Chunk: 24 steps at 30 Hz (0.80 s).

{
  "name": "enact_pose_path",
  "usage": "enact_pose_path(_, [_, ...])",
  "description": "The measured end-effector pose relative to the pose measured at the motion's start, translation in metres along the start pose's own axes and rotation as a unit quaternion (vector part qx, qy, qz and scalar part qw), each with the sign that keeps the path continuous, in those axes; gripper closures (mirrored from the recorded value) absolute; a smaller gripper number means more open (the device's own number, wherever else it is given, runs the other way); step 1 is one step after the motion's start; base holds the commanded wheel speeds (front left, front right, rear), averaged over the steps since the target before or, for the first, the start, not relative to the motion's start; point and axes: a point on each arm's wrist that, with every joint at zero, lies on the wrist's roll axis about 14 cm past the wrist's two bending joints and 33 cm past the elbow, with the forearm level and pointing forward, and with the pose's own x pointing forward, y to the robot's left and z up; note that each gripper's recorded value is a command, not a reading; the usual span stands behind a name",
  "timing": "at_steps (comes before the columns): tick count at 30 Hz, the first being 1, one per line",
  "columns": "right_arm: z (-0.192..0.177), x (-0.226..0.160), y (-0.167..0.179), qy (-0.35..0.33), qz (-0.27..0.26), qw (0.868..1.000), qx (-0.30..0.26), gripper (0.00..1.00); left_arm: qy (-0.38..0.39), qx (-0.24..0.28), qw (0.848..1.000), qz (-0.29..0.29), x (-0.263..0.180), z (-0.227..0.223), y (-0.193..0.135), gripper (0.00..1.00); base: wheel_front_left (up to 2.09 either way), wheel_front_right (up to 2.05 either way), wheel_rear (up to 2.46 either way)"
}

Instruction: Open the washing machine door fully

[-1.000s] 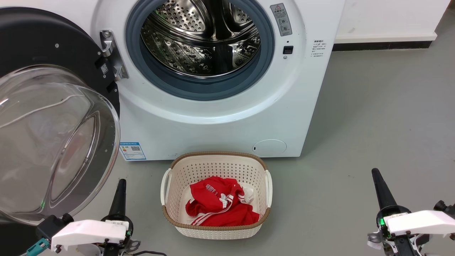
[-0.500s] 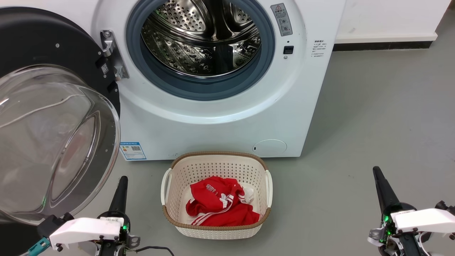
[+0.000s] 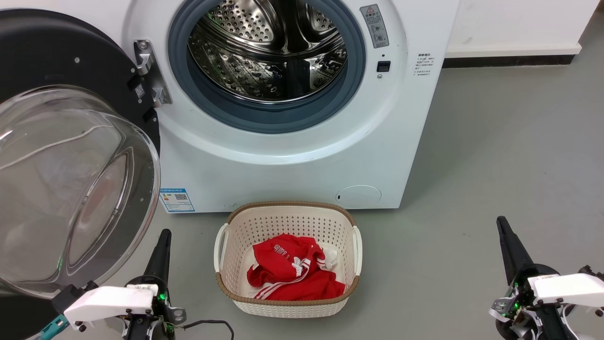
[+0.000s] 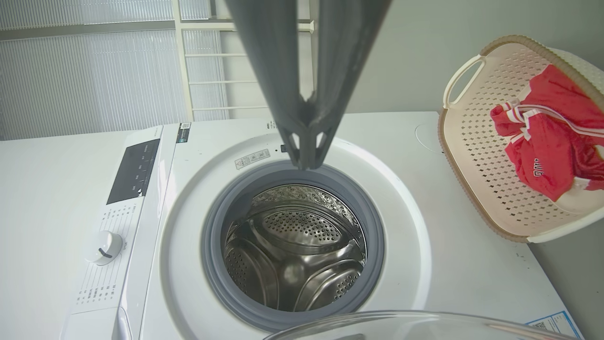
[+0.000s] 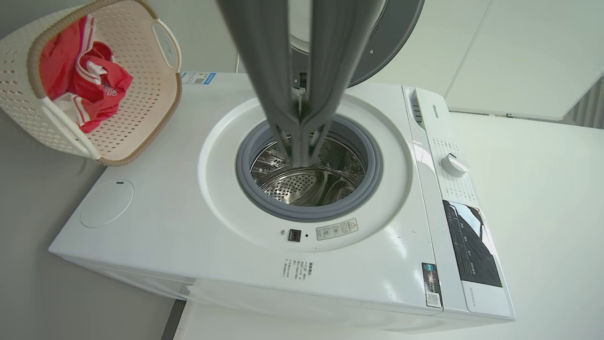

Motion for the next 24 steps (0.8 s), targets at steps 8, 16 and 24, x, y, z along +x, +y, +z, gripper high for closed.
enact_pose_path(8, [0.0011,0.0010,0.0007,0.001,0.002,1.000,0.029,1.00,0.003,-0.030,1.000,-0.005,0.0009,-0.0004,-0.0014,1.00,0.00,0.00,0.00])
enact_pose_path(16, [0.0016,0.0029,0.0030,0.002,0.006,0.998,0.057,1.00,0.004,-0.059,0.998,-0.011,0.0027,0.0003,-0.0039,1.00,0.00,0.00,0.00])
enact_pose_path(24, [0.0026,0.0035,0.0036,0.002,0.008,0.997,0.075,1.00,0.006,-0.077,0.997,-0.015,0.0037,0.0003,-0.0053,1.00,0.00,0.00,0.00])
